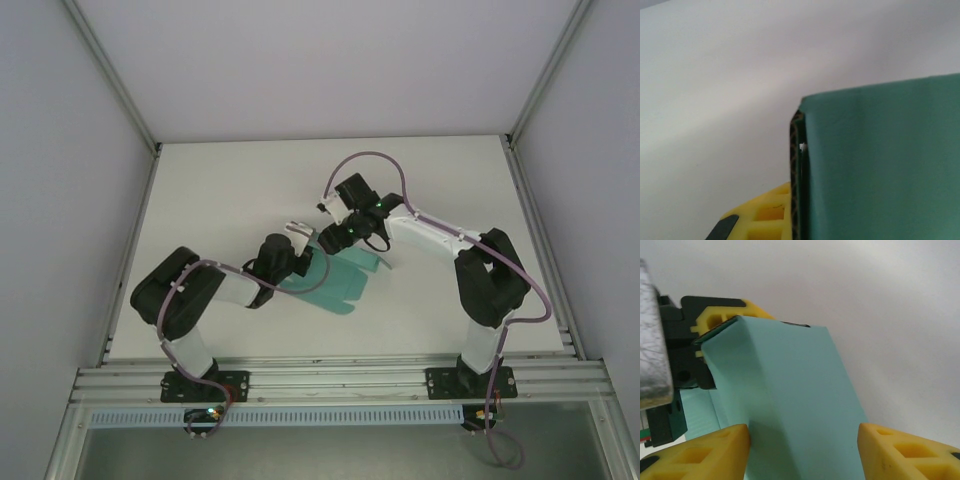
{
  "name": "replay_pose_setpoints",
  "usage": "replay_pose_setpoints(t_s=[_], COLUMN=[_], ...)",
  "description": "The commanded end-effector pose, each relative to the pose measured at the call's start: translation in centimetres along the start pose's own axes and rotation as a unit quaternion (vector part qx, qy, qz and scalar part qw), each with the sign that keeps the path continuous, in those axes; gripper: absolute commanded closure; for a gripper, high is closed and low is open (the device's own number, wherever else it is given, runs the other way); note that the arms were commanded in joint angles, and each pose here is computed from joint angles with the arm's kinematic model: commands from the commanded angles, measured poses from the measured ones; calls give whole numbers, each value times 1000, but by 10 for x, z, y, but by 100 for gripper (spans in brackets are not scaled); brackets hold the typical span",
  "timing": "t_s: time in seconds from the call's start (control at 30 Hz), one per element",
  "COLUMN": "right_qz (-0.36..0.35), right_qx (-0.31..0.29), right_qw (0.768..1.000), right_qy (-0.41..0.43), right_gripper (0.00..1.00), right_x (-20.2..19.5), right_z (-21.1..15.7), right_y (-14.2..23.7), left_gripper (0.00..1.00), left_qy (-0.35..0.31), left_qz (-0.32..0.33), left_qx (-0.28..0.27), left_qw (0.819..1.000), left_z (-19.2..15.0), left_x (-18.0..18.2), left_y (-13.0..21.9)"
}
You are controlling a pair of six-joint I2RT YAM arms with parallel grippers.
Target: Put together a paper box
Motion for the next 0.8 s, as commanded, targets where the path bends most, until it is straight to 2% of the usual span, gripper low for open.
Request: replay_pose_setpoints(t_s=[0.0,0.1,0.13,0.2,0.27,0.33,0.43,0.5,0.6,0.77], right_qz=[-44,-79,-104,-133,-153,-167,-175,-158,-140,-122], right_qx=[55,25,8,-25,-60,-100,-130,-128,-125,-128], right_qw=[997,995,992,988,982,975,971,975,979,980], right_qy=[-37,-60,-66,-74,-90,-104,-98,-85,-80,-91], right_gripper=[38,30,27,21,8,0,0,0,0,0], right_x=[-13,-22,-27,-35,-45,-54,-59,-56,-54,-56], right_z=[-19,-10,-7,-1,0,-1,-13,-22,-29,-15], right_y=[-5,11,21,41,65,87,109,113,106,91], left_gripper=[100,100,100,100,100,100,100,100,100,100], left_qy=[61,90,81,70,74,85,111,120,111,116], left_qz=[71,82,58,54,61,62,72,76,64,63], left_qx=[-31,-11,-18,-7,12,17,16,23,32,35], left_qw=[995,993,995,996,995,994,991,990,991,991], left_z=[20,24,27,30,36,38,40,42,47,51], left_x=[16,18,15,13,18,22,29,32,29,29], left_y=[-3,-2,0,5,10,15,22,25,29,33])
Point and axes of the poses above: each hand's point on the last joint's axis, 136 mm out from that joint toward the fingers, its own y axis back along the fingers, its own x axis along the line the jaws close on, z = x × y, the point moved 7 cm from there along y, back along the fingers, and after that the axes turned 3 degrees about -y, right-handed, at the moved point
